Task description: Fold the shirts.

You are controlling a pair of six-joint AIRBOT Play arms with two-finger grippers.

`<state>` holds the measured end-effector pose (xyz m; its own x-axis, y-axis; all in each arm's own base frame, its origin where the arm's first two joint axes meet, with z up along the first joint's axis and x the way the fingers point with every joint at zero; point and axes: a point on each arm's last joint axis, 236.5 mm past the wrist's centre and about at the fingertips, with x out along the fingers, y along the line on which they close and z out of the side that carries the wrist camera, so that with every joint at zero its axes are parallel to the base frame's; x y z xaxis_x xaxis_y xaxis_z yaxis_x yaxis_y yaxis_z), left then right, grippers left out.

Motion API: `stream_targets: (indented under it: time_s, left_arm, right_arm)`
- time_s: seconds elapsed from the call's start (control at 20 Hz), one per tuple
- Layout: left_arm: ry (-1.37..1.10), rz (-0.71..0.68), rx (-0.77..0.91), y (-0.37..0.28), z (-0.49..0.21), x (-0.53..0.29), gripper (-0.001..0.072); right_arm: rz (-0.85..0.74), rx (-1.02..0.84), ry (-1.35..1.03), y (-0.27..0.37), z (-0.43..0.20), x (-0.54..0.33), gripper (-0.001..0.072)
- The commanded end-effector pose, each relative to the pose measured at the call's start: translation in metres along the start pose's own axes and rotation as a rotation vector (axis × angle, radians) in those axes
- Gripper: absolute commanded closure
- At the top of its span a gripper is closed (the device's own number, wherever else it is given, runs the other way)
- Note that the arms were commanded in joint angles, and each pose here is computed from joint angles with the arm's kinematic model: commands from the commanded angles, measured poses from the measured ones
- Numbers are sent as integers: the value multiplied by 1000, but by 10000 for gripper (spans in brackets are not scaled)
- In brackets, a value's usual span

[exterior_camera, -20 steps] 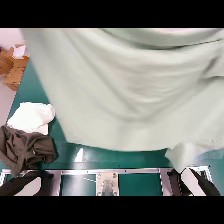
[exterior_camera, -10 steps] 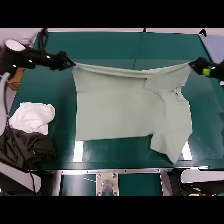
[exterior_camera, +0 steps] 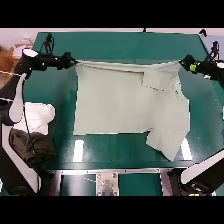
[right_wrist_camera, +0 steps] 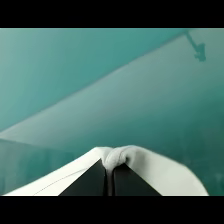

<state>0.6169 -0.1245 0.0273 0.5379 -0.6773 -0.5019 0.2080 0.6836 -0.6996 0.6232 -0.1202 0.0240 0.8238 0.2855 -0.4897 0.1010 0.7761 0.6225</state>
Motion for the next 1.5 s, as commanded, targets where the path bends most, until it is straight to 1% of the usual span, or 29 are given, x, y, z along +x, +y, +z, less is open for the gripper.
stream_targets:
  time_s: [0.0, 0.15, 0.3, 0.4, 0.5, 0.55, 0.65, 0.75, 0.8, 0.95, 1.2, 1.45]
  left_arm:
    - [-61, -2, 28, -9, 25, -6, 683]
    - [-18, 8, 44, -7, 15, -6, 682]
    - [116, 25, 32, -3, -17, -8, 683]
    - [282, 88, 14, 11, -56, -15, 683]
    - [415, 188, 1, 29, -86, -24, 683]
    - [455, 216, -2, 33, -96, -27, 683]
    - [506, 226, 3, 30, -108, -27, 683]
    - [556, 281, 9, 37, -120, -30, 683]
    - [570, 301, 1, 41, -126, -29, 683]
    - [594, 307, -18, 48, -143, -20, 683]
    - [597, 309, -30, 51, -149, -16, 683]
    - [592, 298, -26, 46, -156, -3, 682]
  right_arm:
    - [19, -28, -56, 14, 29, -3, 692]
    - [3, -65, -10, 10, 19, -4, 692]
    - [-48, -83, 140, -10, -13, -13, 693]
    - [-98, -76, 260, -31, -34, -32, 694]
    - [-154, -92, 359, -52, -49, -56, 695]
    - [-171, -95, 394, -59, -55, -65, 695]
    - [-172, -69, 444, -66, -69, -72, 695]
    - [-169, -41, 496, -70, -89, -72, 694]
    - [-170, -32, 520, -73, -99, -72, 695]
    - [-197, -11, 569, -88, -122, -73, 695]
    - [-219, 23, 610, -101, -147, -73, 694]
    - [-235, 29, 581, -107, -145, -69, 693]
